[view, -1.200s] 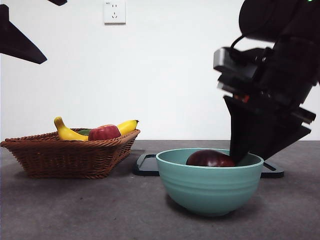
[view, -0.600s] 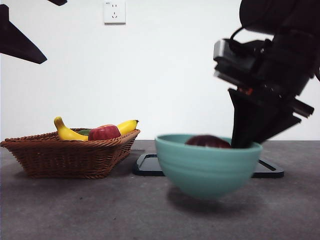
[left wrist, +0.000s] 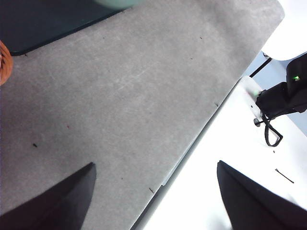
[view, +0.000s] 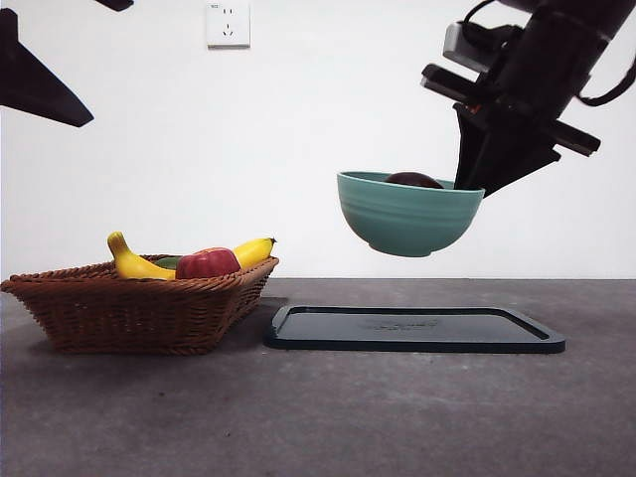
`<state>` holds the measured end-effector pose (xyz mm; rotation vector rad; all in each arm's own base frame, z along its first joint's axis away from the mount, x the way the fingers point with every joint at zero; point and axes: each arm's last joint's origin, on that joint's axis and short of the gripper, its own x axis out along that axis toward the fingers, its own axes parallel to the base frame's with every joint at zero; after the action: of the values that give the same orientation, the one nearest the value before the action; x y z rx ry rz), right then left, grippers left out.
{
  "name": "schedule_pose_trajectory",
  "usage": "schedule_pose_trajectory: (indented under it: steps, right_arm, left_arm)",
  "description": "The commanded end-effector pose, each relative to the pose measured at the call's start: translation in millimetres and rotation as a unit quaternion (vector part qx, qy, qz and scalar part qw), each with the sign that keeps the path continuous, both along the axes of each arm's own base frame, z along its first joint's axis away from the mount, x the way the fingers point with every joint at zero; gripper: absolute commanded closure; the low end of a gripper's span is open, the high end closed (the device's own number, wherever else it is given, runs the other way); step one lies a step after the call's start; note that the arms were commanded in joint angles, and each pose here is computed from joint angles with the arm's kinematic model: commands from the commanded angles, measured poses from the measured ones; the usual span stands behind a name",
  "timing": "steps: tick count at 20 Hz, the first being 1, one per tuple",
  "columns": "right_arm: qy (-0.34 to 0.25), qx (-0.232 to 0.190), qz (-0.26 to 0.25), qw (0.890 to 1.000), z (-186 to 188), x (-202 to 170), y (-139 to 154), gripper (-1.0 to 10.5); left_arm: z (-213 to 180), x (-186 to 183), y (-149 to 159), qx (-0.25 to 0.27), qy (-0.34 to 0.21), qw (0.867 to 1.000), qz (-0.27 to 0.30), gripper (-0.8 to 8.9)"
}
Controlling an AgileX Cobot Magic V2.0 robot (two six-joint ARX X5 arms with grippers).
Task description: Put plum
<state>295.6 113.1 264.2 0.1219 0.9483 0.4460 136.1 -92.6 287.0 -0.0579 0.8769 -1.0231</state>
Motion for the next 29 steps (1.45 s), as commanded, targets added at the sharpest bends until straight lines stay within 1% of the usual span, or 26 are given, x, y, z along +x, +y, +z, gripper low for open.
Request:
schedule_pose_trajectory:
  steps: [1, 4, 7, 10, 14, 16, 17, 19, 22, 23, 26, 29]
  right_arm:
    - [0.006, 0.0, -0.014, 1.0, -3.9, 23.3, 1.6, 9.4]
    - [0.027, -0.007, -0.025, 0.999, -25.1, 53.8, 3.0, 9.4]
    - [0.038, -0.01, -0.025, 0.999, -46.8, 72.2, 8.4, 9.4]
    - [0.05, -0.016, -0.027, 0.998, -63.2, 78.7, 10.3, 9.4]
    - [0.053, -0.023, -0.031, 0.998, -66.4, 79.3, 10.1, 9.3]
    - [0.059, -0.025, -0.031, 0.997, -66.8, 78.0, 10.2, 7.4]
    - [0.06, -0.026, -0.031, 0.997, -64.3, 76.9, 9.6, 7.2]
    - [0.043, -0.023, -0.036, 0.998, -45.7, 71.9, 5.9, 7.2]
    - [-0.011, -0.005, -0.034, 0.999, 10.2, 45.1, -2.5, 7.2]
    - [-0.031, 0.001, -0.027, 0.999, 32.2, 29.8, -6.8, 7.2]
    - [-0.079, 0.004, -0.01, 0.997, 89.2, -29.2, -22.0, 7.2]
    - [-0.106, 0.006, -0.001, 0.994, 120.3, -81.8, -37.4, 7.2]
  left_arm:
    - [3.0, 0.5, -1.6, -0.003, -0.006, 1.0, -0.006, 4.1]
    - [2.9, 0.4, -1.5, -0.003, -0.005, 1.0, -0.006, 4.1]
    - [2.7, 0.2, -1.4, -0.002, -0.004, 1.0, -0.006, 4.1]
    - [2.7, 0.2, -1.4, -0.002, -0.004, 1.0, -0.006, 4.1]
    - [2.7, 0.2, -1.4, -0.002, -0.004, 1.0, -0.006, 4.1]
    - [2.7, 0.2, -1.4, -0.002, -0.004, 1.0, -0.006, 4.1]
    - [2.7, 0.3, -1.4, -0.002, -0.004, 1.0, -0.006, 4.1]
    - [2.7, 0.3, -1.4, -0.002, -0.004, 1.0, -0.006, 4.1]
    - [2.7, 0.3, -1.4, -0.002, -0.004, 1.0, -0.006, 4.1]
    - [2.7, 0.3, -1.4, -0.002, -0.004, 1.0, -0.006, 4.1]
    - [2.7, 0.3, -1.4, -0.002, -0.004, 1.0, -0.006, 4.1]
    - [2.8, 0.4, -1.4, -0.002, -0.004, 1.0, -0.006, 4.1]
